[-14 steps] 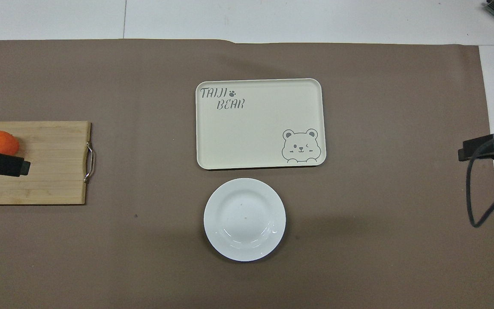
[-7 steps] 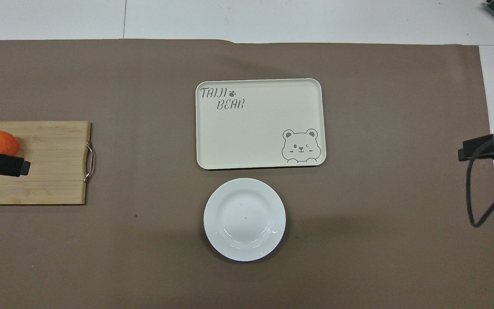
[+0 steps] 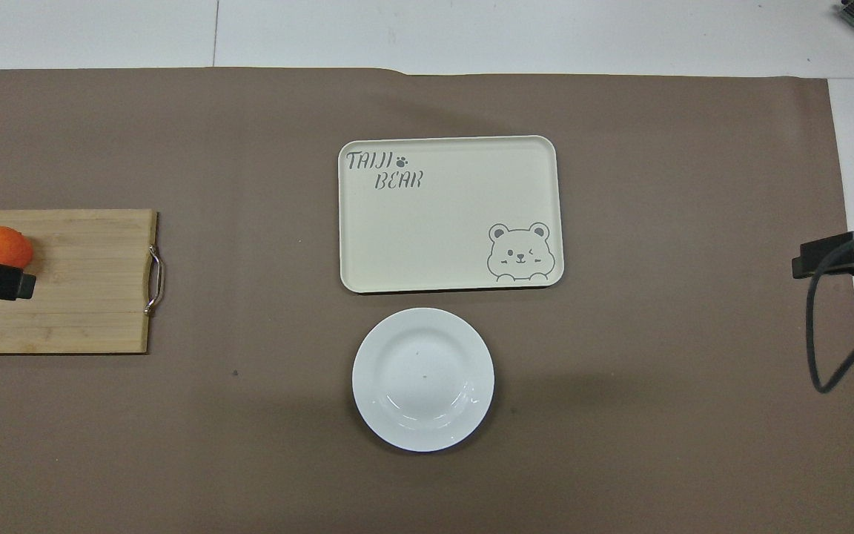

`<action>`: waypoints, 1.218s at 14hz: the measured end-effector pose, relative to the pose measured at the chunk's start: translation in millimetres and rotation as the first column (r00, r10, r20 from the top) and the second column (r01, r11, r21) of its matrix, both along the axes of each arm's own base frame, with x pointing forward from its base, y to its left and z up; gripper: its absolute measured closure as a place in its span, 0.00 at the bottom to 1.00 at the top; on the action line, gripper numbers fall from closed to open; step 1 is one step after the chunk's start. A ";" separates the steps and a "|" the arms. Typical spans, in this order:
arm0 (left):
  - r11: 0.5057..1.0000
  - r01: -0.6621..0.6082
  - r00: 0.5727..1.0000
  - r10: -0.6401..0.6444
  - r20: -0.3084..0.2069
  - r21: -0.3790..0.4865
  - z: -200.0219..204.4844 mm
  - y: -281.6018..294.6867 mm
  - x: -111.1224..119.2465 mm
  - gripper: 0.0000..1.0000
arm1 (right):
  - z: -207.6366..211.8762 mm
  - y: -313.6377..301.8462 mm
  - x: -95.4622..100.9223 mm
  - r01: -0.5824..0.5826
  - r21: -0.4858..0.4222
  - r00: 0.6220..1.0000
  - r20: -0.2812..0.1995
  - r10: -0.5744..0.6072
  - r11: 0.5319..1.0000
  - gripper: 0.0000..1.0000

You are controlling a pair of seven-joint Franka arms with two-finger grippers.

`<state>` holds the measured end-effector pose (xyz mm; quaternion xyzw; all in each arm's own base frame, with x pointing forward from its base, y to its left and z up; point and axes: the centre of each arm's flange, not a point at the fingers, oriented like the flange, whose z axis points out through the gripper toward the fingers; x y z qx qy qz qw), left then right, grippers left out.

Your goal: Place orange and plate with both arms

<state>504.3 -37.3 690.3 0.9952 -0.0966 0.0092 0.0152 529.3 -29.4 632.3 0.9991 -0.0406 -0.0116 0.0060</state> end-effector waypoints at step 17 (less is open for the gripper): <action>0.960 0.278 0.960 -0.279 0.030 0.041 -288.4 264.8 96.6 0.00 | 0.0 0.4 0.0 0.002 0.000 1.000 0.000 -0.002 1.000 0.00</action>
